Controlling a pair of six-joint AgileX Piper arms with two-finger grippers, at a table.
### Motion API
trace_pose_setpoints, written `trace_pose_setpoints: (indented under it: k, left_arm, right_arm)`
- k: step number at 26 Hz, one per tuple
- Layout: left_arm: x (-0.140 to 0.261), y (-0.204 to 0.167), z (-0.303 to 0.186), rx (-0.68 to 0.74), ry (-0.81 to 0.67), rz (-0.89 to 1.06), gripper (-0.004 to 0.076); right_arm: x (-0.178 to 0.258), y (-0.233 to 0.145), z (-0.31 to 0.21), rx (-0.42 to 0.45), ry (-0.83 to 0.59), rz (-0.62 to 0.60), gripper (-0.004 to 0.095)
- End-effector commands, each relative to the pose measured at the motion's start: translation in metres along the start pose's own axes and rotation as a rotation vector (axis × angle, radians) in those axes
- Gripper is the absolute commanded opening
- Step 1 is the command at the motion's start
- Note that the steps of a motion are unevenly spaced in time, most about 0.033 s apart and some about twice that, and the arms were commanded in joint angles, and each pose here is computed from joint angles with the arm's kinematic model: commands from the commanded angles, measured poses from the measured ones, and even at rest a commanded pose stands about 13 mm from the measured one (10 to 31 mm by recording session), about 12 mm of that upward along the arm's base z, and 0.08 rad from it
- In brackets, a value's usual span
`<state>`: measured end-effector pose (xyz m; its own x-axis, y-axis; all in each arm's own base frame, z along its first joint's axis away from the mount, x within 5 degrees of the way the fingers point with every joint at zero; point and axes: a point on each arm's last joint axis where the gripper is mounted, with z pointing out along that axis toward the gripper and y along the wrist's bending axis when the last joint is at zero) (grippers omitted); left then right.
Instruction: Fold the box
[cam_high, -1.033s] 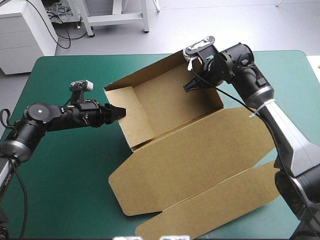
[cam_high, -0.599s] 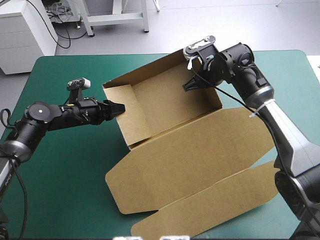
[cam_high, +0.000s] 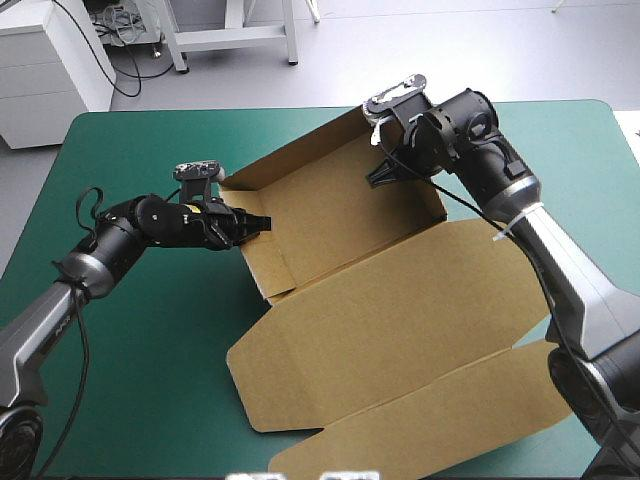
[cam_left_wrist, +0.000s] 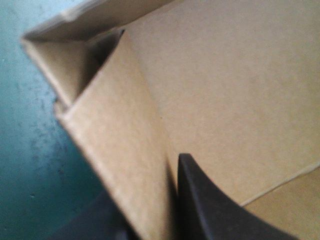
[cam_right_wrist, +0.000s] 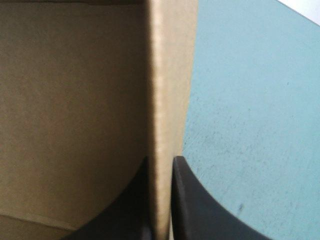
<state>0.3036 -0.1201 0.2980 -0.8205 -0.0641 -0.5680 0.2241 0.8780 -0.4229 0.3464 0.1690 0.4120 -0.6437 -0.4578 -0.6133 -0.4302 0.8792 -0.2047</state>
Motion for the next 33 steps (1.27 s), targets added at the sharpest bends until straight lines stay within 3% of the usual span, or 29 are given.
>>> trace_pose_setpoints:
  k: [1, 6, 9, 20, 27, 33]
  left_arm:
    - [-0.018, -0.028, -0.018, 0.068, -0.081, 0.063, -0.0008]
    - [-0.033, -0.031, -0.031, -0.017, -0.054, 0.104, -0.0008]
    - [-0.040, -0.029, -0.027, -0.122, 0.045, 0.147, -0.0008]
    - [-0.056, -0.056, -0.006, -0.323, 0.123, 0.277, -0.0008]
    - [-0.053, -0.045, 0.036, -0.350, 0.230, 0.258, -0.0008]
    - [-0.045, -0.035, 0.070, -0.370, 0.304, 0.252, -0.0008]
  right_arm:
    - [-0.010, 0.020, -0.040, -0.167, -0.132, 0.091, -0.0016]
    - [0.002, 0.004, -0.037, -0.052, -0.010, 0.139, -0.0017]
    - [0.003, -0.005, -0.034, -0.082, 0.000, 0.204, -0.0016]
    - [0.006, -0.001, 0.031, -0.130, 0.138, 0.242, -0.0018]
    - [0.013, 0.002, 0.078, -0.128, 0.237, 0.214, -0.0018]
    - [0.025, -0.013, 0.118, -0.166, 0.319, 0.263, -0.0018]
